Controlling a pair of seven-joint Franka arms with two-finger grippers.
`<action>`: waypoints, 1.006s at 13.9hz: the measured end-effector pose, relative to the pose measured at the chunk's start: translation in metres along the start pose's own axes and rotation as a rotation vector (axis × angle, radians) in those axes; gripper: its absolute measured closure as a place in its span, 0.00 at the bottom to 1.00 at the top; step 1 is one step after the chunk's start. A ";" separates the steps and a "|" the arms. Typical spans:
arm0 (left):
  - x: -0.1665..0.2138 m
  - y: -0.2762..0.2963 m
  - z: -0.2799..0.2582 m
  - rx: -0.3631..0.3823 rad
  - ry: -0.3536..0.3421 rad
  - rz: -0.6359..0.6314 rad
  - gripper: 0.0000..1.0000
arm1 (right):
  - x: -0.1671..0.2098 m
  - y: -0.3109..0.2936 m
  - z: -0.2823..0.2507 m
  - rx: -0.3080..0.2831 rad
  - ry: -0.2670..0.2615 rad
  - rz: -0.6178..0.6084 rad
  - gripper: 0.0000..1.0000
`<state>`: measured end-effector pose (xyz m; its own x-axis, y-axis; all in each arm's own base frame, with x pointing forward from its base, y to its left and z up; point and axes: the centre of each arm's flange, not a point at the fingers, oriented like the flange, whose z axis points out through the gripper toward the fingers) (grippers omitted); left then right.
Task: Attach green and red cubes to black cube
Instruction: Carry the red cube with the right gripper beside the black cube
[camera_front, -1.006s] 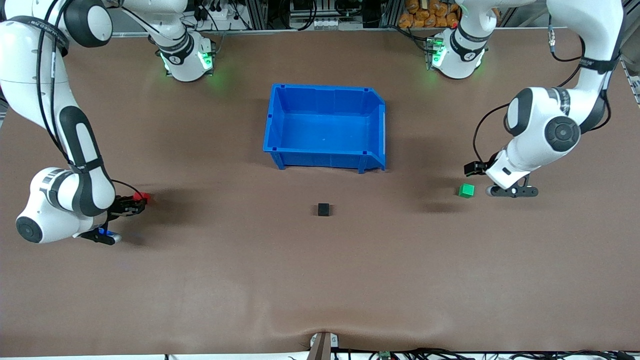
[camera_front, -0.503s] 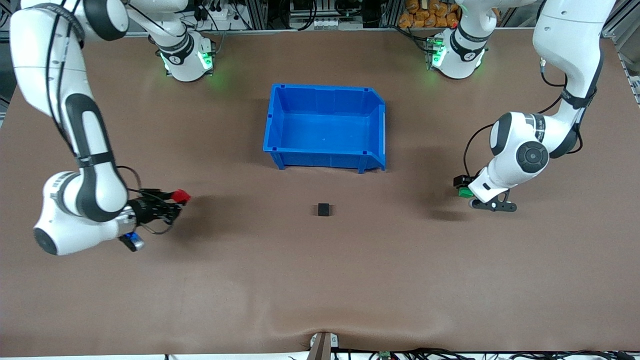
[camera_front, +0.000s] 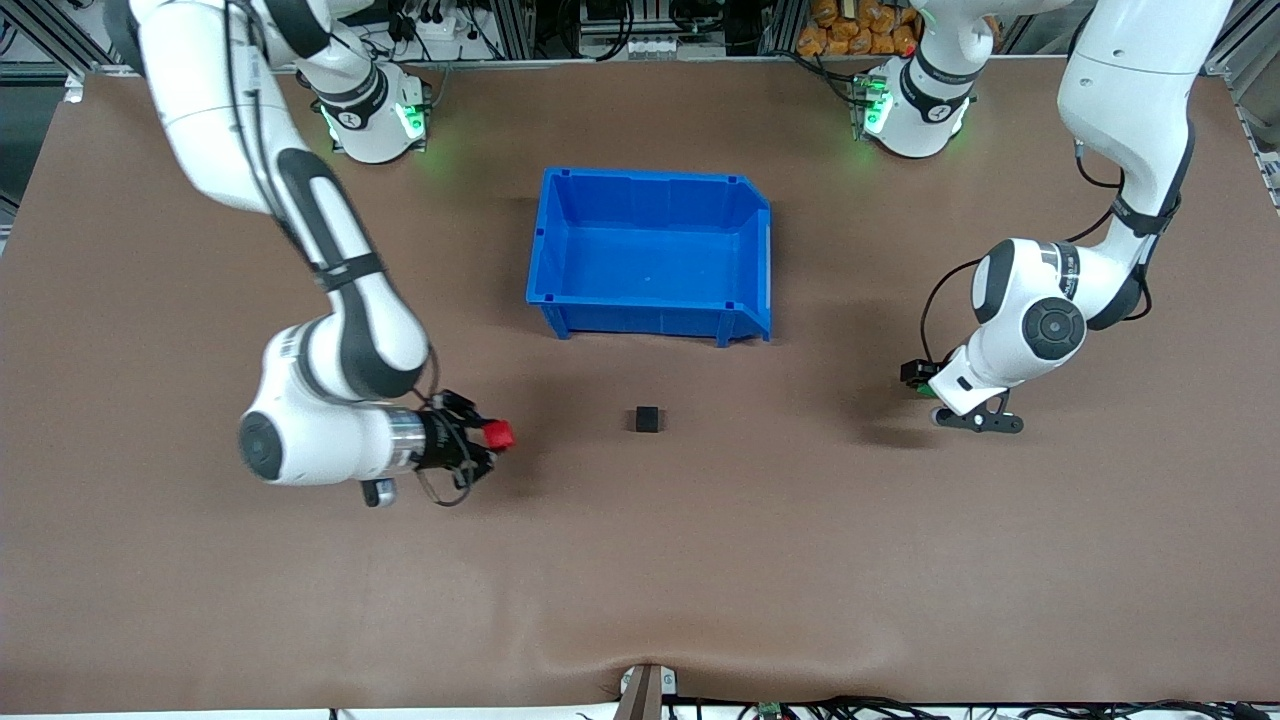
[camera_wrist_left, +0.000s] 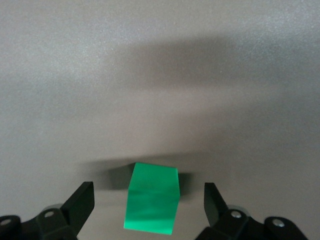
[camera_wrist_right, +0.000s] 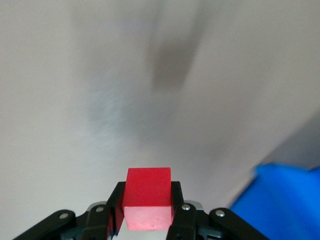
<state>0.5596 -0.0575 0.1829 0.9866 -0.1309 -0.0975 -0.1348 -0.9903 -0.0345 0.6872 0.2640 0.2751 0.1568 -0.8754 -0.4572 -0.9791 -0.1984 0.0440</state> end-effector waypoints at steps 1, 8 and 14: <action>0.001 0.001 0.001 -0.001 0.002 0.001 0.08 | -0.015 -0.002 0.011 0.037 0.007 0.046 0.60; 0.005 0.002 -0.002 -0.001 0.011 -0.055 0.60 | -0.048 0.018 0.098 0.044 0.045 0.116 0.60; 0.031 0.033 -0.036 -0.034 0.075 -0.325 0.60 | -0.076 0.038 0.141 0.070 0.048 0.109 0.60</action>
<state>0.5886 -0.0964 0.2145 0.9817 0.1900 -0.0131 0.1898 -0.9817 -0.0182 0.6199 0.3850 0.1856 0.0533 -0.9105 -0.4100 -0.9971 -0.0709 0.0280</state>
